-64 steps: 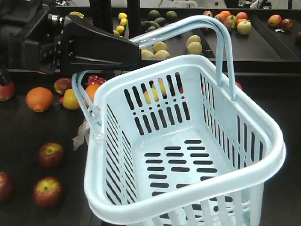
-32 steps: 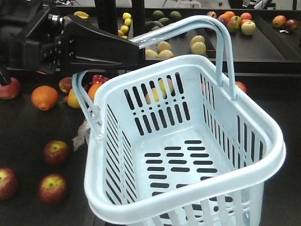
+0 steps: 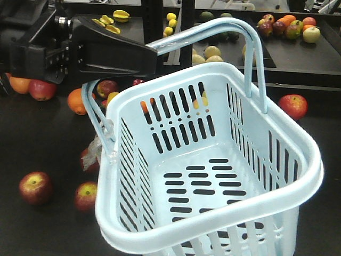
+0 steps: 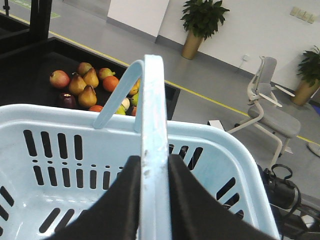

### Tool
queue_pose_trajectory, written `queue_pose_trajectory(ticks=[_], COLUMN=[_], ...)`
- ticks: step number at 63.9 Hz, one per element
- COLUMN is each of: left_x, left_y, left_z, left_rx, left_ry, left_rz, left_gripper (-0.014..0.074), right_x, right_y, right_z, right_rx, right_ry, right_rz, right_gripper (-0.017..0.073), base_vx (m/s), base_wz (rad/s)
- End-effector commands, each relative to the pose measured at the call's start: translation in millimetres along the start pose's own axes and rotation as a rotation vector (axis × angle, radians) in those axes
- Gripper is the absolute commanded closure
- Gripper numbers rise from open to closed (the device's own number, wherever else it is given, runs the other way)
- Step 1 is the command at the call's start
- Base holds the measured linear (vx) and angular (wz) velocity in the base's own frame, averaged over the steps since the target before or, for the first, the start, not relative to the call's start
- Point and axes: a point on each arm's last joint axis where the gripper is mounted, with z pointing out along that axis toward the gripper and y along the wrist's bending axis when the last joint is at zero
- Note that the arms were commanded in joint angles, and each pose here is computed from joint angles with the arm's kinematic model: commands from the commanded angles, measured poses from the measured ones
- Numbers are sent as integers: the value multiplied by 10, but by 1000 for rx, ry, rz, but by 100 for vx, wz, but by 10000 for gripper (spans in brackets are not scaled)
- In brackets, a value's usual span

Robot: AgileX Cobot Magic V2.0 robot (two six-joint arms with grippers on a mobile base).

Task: Pick three apples into basket with both arms
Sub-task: 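Hold the basket up in the left gripper while the base turns away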

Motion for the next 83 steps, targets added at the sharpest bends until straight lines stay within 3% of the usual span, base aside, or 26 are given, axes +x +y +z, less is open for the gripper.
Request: queue_pose_trajectory(ticks=[1, 83], left_x=[-34, -34], left_y=[-258, -258], left_z=[-69, -69], left_rx=[96, 96], left_ry=[43, 43], left_rz=[44, 44], left_gripper=[601, 601], right_x=[-23, -23], right_y=[3, 3], right_z=[-5, -5], right_rx=[-5, -5], right_ry=[-65, -65], right_rz=[-20, -20], right_gripper=[564, 564], base_vx=[-6, -9], base_wz=[24, 36])
